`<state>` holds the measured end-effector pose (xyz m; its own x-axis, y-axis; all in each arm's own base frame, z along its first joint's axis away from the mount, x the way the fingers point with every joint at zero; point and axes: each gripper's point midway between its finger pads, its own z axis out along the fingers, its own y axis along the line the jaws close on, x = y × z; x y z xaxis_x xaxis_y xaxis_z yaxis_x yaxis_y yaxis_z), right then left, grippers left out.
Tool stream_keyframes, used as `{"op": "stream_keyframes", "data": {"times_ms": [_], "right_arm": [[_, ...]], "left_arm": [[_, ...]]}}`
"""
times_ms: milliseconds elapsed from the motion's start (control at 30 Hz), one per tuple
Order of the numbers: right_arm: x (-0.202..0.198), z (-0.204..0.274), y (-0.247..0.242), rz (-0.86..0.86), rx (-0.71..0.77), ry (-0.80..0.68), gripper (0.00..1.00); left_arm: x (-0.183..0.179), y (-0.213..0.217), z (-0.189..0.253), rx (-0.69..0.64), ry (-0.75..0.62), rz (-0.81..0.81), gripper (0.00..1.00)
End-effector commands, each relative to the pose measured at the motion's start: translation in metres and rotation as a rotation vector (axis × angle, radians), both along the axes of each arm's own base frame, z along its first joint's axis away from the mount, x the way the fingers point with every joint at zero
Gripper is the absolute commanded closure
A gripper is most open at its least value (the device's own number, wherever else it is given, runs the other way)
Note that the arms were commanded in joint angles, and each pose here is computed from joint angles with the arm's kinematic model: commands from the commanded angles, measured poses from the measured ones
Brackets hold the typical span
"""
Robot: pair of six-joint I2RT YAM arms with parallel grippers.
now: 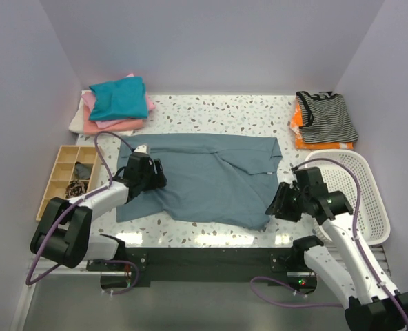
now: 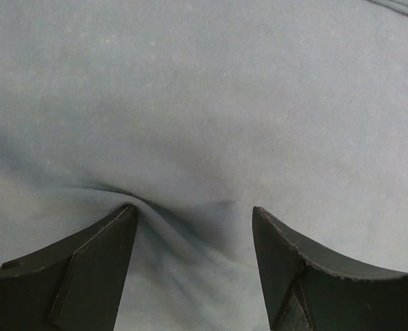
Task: Fold and stack the t-shirts
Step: Fold the flattened tshirt in 1/3 of the way
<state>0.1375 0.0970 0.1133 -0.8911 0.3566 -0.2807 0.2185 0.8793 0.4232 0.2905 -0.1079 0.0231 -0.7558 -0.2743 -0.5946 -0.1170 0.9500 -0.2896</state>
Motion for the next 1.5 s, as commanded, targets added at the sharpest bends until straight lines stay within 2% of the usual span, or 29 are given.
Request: {"op": "stream_keyframes", "data": {"times_ms": [0, 133, 433, 600, 767, 1000, 1067, 1167, 1233, 1300, 1467], "right_arm": [[-0.038, 0.004, 0.003, 0.102, 0.026, 0.089, 0.56], [-0.055, -0.019, -0.004, 0.088, -0.004, 0.175, 0.56], [-0.054, -0.047, 0.015, 0.106, 0.1, 0.215, 0.55], [-0.022, -0.051, 0.016, 0.098, 0.082, 0.094, 0.51], [0.014, -0.054, 0.025, 0.022, 0.134, -0.049, 0.51], [0.01, -0.083, 0.022, 0.032, 0.086, 0.009, 0.51], [0.019, -0.078, 0.024, 0.029, 0.087, -0.026, 0.63], [0.029, -0.081, 0.03, 0.019, 0.105, -0.023, 0.72], [0.037, -0.086, 0.034, 0.017, 0.11, -0.021, 0.92], [0.043, -0.09, 0.035, 0.012, 0.104, -0.017, 1.0], [0.102, -0.041, 0.045, -0.015, 0.116, -0.19, 1.0]], "left_arm": [[-0.005, -0.002, -0.001, 0.021, 0.025, -0.044, 0.27], [0.001, 0.0, 0.012, 0.037, -0.004, -0.053, 0.27], [0.015, -0.006, 0.025, 0.015, -0.035, -0.035, 0.26], [0.027, -0.017, 0.038, -0.028, -0.072, -0.056, 0.26], [0.03, -0.018, 0.043, -0.03, -0.089, -0.06, 0.26], [0.024, -0.015, 0.038, -0.017, -0.075, -0.061, 0.26], [0.024, -0.016, 0.037, -0.021, -0.072, -0.063, 0.26], [0.025, -0.017, 0.037, -0.028, -0.074, -0.067, 0.26], [0.027, -0.018, 0.038, -0.03, -0.076, -0.068, 0.26], [0.03, -0.019, 0.039, -0.029, -0.078, -0.069, 0.26], [0.033, -0.021, 0.033, -0.02, -0.057, -0.084, 0.26]]}}
